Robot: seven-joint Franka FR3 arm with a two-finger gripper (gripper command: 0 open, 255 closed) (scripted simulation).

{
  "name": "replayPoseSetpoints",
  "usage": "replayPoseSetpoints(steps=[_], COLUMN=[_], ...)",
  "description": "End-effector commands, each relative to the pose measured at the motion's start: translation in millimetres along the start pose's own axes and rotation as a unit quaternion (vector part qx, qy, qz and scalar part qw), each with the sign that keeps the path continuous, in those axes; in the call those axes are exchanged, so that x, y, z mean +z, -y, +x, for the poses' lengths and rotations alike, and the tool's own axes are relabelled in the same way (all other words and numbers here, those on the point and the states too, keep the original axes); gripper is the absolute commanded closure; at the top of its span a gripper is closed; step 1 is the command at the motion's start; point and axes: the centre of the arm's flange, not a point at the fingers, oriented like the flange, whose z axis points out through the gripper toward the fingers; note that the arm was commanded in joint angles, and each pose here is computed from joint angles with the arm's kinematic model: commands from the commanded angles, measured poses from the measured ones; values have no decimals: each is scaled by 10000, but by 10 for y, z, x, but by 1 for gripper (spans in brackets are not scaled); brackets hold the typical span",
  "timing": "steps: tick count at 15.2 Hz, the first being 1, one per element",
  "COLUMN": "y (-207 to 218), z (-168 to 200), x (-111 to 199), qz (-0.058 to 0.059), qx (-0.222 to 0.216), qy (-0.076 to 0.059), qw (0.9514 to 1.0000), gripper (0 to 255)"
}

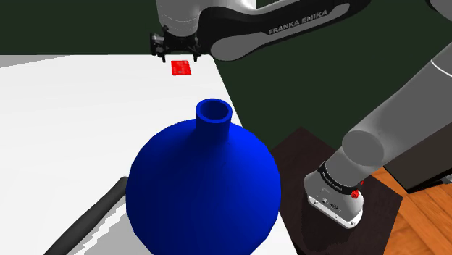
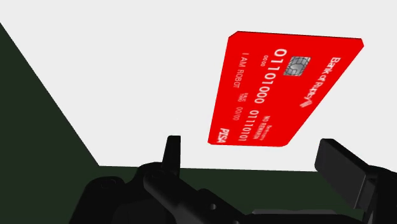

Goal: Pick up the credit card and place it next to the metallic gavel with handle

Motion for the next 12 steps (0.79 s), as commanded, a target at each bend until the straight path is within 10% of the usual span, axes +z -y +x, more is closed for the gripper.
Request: replayPoseSetpoints(steps=[1,6,7,12], y=[8,8,8,14], z=[-3,-3,-3,3], x=[19,18,18,6], qz=[2,2,2,2], qx=[-1,-1,-1,-3], qy=[-2,-1,-1,-1], qw=[10000,10000,10000,10000], gripper=[0,0,255,255])
